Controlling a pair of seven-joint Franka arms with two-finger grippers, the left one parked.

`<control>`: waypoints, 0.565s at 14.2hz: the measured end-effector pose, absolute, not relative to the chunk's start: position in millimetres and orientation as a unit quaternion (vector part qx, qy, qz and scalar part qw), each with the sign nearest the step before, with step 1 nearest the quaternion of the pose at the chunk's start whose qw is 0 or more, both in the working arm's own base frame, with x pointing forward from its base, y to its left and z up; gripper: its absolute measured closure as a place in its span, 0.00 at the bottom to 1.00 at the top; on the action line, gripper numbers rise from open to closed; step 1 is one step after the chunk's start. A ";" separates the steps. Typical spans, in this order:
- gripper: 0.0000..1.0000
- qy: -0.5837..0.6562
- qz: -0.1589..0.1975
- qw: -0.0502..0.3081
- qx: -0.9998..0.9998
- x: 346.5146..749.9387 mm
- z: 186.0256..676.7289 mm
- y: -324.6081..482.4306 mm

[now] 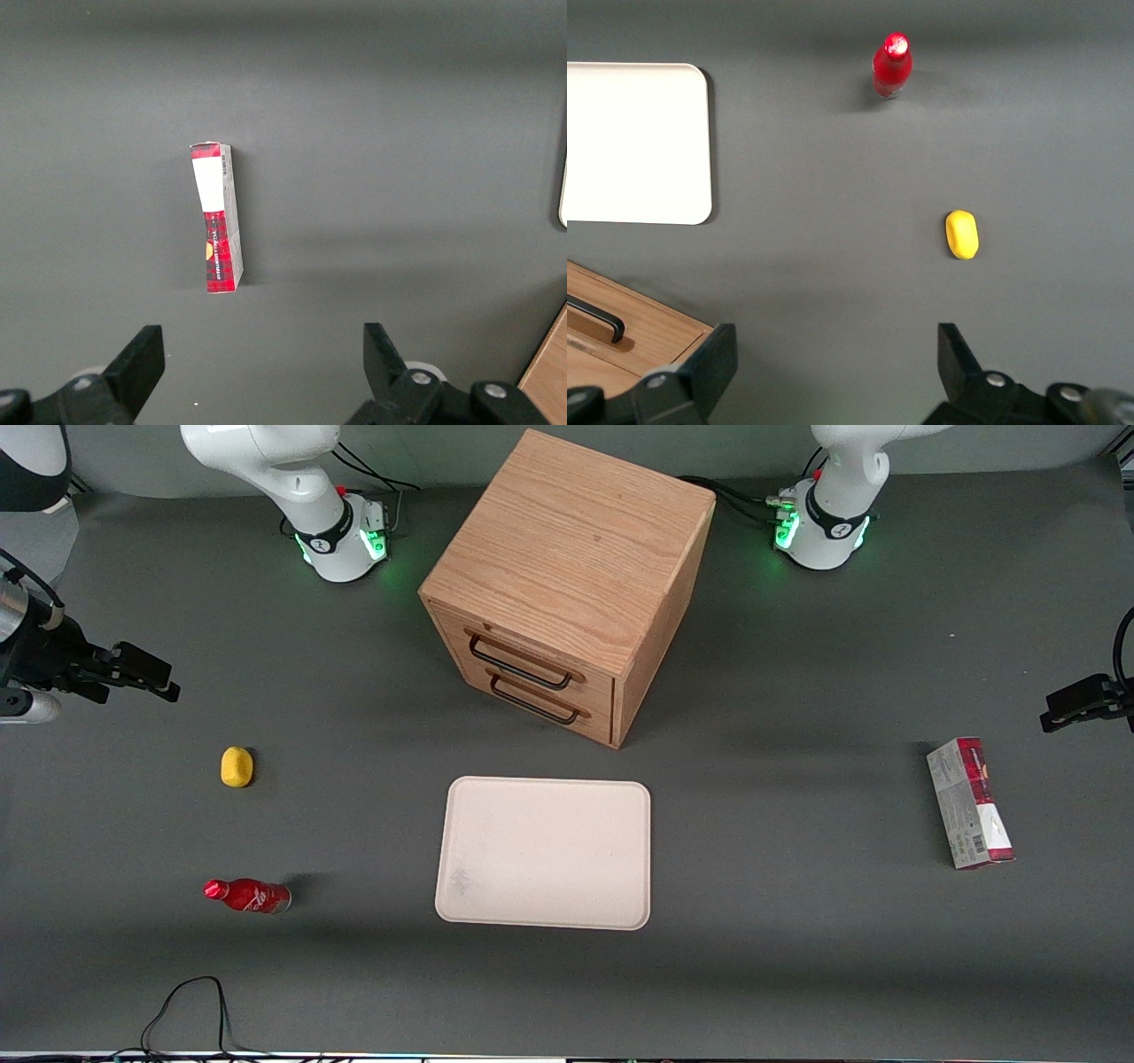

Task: Place coke bottle on tray

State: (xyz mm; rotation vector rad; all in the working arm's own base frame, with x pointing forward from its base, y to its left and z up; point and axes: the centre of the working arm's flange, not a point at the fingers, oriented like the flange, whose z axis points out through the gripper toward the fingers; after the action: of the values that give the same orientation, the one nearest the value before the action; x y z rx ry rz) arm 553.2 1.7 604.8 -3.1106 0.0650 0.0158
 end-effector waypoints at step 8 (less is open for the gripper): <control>0.00 0.019 0.007 0.014 -1.000 553.0 603.8 3.8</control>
State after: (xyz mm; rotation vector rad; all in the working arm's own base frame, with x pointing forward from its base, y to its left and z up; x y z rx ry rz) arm 553.0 3.8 603.8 -3.1139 0.0585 0.0213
